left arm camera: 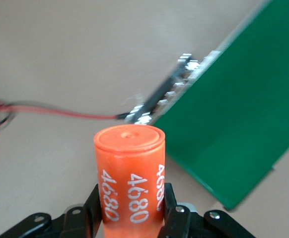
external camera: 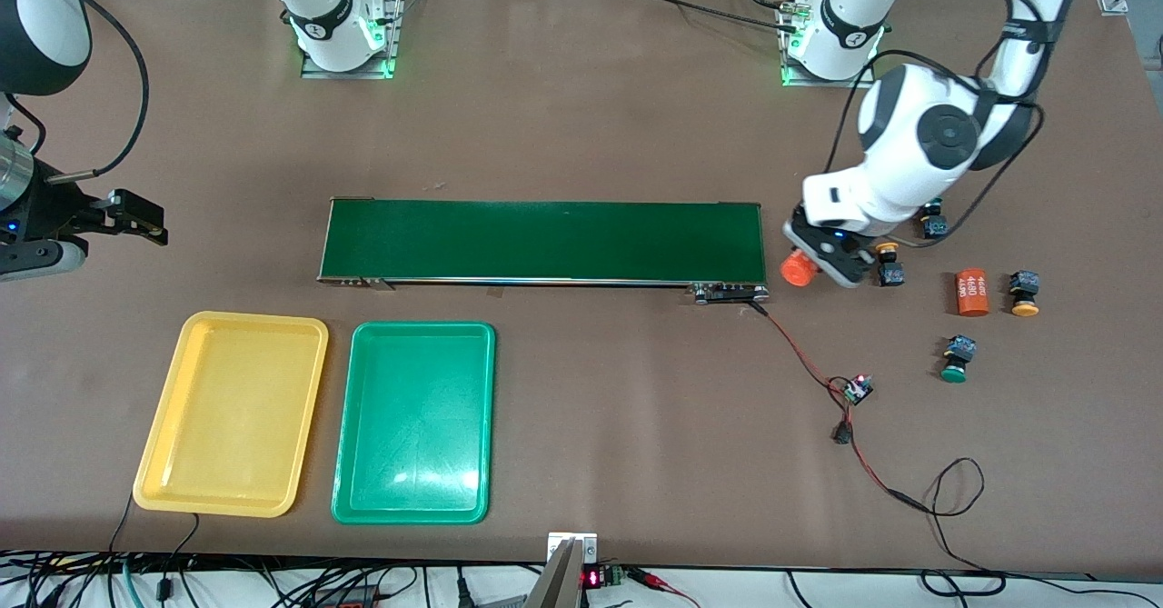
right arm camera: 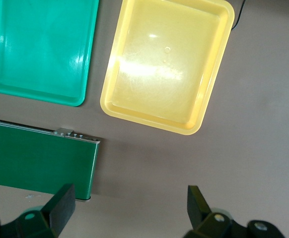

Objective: Sort buttons by color to trays
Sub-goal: 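Carry the cylinder onto the green conveyor and open the left gripper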

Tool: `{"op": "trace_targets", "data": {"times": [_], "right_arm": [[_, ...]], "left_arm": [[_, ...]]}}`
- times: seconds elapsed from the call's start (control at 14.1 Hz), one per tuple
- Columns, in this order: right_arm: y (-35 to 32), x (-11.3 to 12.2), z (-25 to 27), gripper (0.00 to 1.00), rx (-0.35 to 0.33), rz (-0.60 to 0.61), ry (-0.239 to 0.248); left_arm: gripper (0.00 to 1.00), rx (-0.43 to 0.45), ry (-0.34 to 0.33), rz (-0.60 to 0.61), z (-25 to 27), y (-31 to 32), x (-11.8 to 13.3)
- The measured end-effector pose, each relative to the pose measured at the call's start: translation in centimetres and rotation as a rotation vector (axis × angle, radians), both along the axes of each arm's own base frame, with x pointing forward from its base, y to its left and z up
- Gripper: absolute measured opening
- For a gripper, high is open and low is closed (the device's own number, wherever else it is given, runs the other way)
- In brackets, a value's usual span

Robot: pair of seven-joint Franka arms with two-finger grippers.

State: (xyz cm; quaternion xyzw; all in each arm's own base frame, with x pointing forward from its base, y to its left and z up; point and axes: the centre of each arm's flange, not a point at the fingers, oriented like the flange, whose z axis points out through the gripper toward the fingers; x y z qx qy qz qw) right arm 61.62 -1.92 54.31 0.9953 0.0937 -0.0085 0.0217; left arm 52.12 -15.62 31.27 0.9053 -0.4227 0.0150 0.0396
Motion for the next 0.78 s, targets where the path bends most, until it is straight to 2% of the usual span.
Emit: {"op": "trace_targets", "data": {"times": [0.21,0.49,0.78], "right_arm": [[-0.3,0.2,-0.5,1.00,0.000,-0.005,0.008],[-0.5,0.2,-0.6,1.00,0.000,-0.007,0.010],[-0.4,0.2,-0.6,1.00,0.000,-0.005,0.009]], "left_arm": [[0.50,-0.010,0.021,-0.236,-1.8,-3.1,-1.1],[0.50,-0.016,0.035,-0.410,-2.9,-7.0,-2.9],[0.50,0.074,0.011,-0.594,-3.6,-7.9,-3.1]]}}
